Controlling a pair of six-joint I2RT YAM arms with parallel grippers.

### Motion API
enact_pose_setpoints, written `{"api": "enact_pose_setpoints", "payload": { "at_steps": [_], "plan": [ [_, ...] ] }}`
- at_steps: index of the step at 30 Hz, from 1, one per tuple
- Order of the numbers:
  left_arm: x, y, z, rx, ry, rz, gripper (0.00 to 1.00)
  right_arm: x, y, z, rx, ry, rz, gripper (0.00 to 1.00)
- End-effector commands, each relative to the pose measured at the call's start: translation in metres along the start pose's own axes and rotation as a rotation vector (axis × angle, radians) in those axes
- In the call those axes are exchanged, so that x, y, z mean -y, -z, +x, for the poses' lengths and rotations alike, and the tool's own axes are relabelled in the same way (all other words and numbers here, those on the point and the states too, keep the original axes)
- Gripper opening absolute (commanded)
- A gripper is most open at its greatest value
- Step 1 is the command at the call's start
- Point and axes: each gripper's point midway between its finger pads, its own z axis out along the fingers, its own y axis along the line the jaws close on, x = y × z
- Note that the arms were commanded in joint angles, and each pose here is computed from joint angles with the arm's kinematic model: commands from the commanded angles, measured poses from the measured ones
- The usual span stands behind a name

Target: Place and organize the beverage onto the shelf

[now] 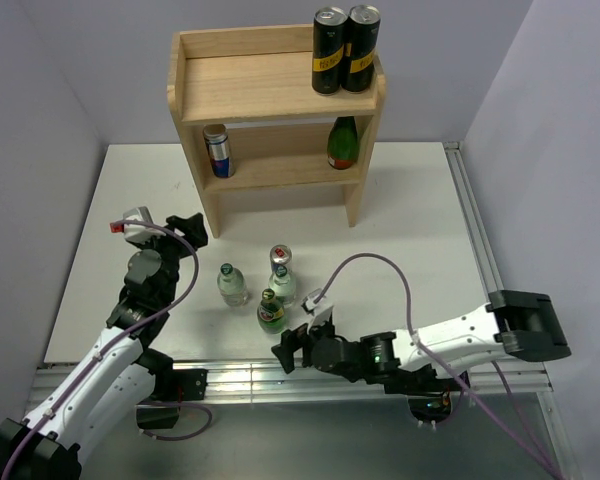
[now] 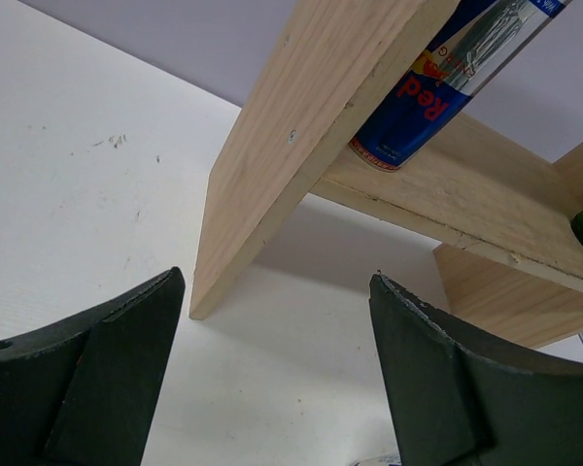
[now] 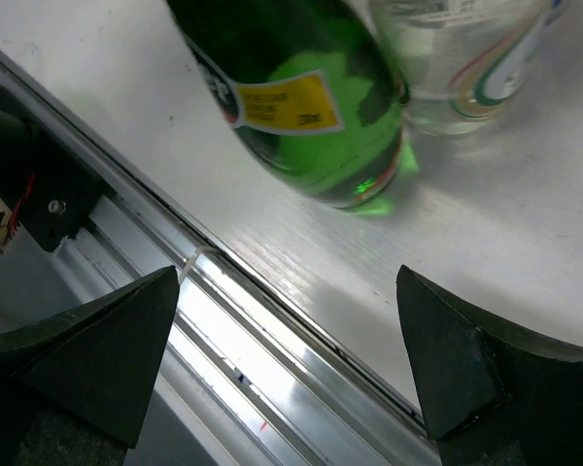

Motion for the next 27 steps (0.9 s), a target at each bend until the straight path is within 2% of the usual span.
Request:
{"api": "enact_pose_setpoints", "payload": {
  "at_steps": [1,10,17,27],
  "plan": [
    [0.004,-0.002,-0.006,0.028,-0.006,0.015,0.84,-0.039,-0.014,-0.014,0.053,-0.039,-0.078,1.00],
    [0.000,0.000,-0.006,0.039,-0.010,0.009,0.84,-0.068,-0.058,-0.023,0.100,0.078,-0.045,1.00],
    [-0.001,0.000,-0.002,0.032,-0.016,0.005,0.83,-0.046,-0.063,-0.035,0.126,0.072,0.116,1.00],
    [-0.001,0.000,-0.001,0.041,0.000,0.012,0.83,-0.033,-0.072,-0.040,0.189,0.071,0.208,1.00]
  ]
}}
